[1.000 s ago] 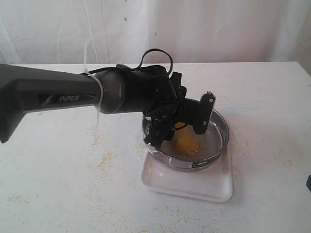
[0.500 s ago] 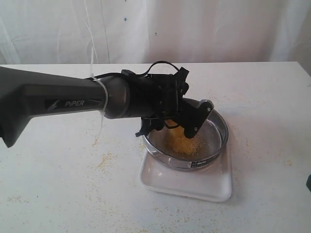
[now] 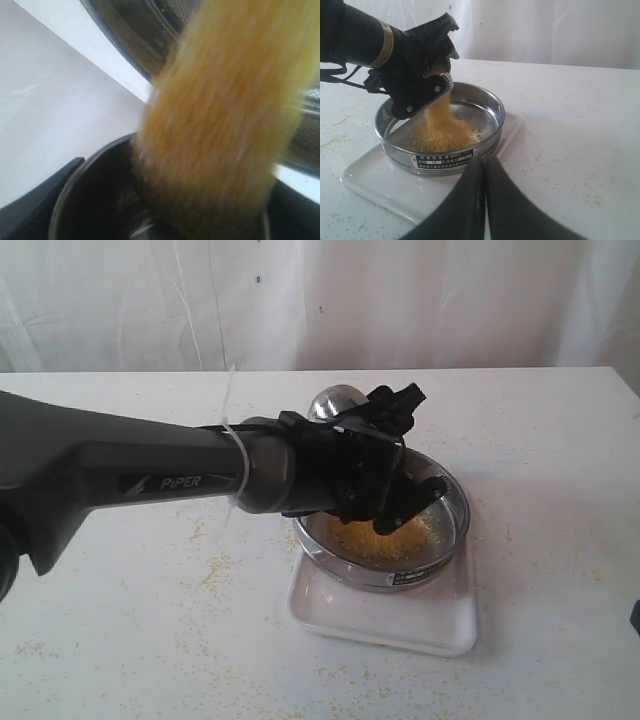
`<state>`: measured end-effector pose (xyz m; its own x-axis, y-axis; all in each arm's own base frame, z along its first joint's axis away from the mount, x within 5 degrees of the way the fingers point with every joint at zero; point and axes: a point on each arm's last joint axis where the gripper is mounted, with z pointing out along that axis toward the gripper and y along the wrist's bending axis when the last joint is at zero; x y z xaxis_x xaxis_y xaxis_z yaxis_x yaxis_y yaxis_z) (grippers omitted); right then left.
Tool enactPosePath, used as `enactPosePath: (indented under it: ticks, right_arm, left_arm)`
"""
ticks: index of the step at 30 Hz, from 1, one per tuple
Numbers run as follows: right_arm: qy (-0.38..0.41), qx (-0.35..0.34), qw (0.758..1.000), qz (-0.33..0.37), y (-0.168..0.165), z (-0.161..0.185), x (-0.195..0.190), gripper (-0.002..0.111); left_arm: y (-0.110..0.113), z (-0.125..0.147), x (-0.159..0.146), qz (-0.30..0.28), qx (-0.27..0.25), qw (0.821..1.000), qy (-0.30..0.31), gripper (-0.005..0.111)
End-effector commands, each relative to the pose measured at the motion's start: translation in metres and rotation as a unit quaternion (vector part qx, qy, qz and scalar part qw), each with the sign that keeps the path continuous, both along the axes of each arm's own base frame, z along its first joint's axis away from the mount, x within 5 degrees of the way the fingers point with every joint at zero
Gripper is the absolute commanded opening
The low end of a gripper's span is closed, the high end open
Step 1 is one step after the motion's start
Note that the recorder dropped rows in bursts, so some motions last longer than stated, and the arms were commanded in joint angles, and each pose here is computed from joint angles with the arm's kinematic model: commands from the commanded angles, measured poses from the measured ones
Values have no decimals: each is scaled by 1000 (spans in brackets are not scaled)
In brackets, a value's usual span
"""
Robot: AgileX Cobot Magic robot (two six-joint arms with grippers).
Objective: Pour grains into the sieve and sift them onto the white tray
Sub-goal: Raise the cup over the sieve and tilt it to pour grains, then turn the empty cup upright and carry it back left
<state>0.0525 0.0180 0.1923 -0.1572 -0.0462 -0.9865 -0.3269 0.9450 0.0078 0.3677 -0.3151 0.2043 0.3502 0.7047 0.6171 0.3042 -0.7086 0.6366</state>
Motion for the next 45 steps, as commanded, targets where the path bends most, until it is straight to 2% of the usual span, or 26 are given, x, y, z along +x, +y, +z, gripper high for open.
enactPosePath:
  ticks: [1,4,10,16,19,23,27,30,32,33,34,35,37,38,39,41,42,44,45]
  right_arm:
    - [-3,1,1000,-2,0,-1,0,0]
    - [-3,1,1000,-2,0,-1,0,0]
    - [-3,1,1000,-2,0,-1,0,0]
    - [-3,1,1000,-2,0,-1,0,0]
    - [-3,1,1000,-2,0,-1,0,0]
    - [-3,1,1000,-2,0,-1,0,0]
    - [-3,1,1000,-2,0,-1,0,0]
    - [-3,1,1000,-2,0,-1,0,0]
    - [-3,1,1000,-2,0,-1,0,0]
    - [-3,1,1000,-2,0,-1,0,0]
    - [-3,1,1000,-2,0,-1,0,0]
    - [-3,1,1000,-2,0,-1,0,0]
    - [-3,1,1000,-2,0,-1,0,0]
    - [-3,1,1000,-2,0,-1,0,0]
    - [-3,1,1000,-2,0,-1,0,0]
    - [-3,1,1000,-2,0,-1,0,0]
    - [-3,1,1000,-2,0,-1,0,0]
    - [-3,1,1000,-2,0,-1,0,0]
    - [-3,1,1000,-2,0,-1,0,0]
  left_arm:
    - [-5,16,-3,5,21,997,-69,0]
    - [-11,24,-8,-3,42,992,-117,0]
    - [-14,28,-13,5,60,988,-141,0]
    - [-4,-2,-26,0,145,982,-117,0]
    - [-2,1,-30,17,169,977,-127,0]
    - [-3,4,-28,20,149,980,-129,0]
    - [-6,19,-34,30,95,985,-141,0]
    - [0,36,-36,68,23,985,-160,0]
    - [5,53,-39,104,-68,977,-176,0]
    - [9,66,-41,127,-146,963,-186,0]
    - [13,77,-43,141,-199,951,-191,0]
    - [18,90,-46,165,-271,930,-185,0]
    - [33,112,-53,213,-405,874,-162,0]
    - [41,119,-55,228,-449,851,-150,0]
    - [54,126,-58,248,-506,816,-128,0]
    - [74,131,-61,272,-565,773,-98,0]
    - [88,131,-65,283,-601,744,-75,0]
    - [113,128,-69,295,-646,702,-51,0]
    - [130,124,-69,310,-674,669,-40,0]
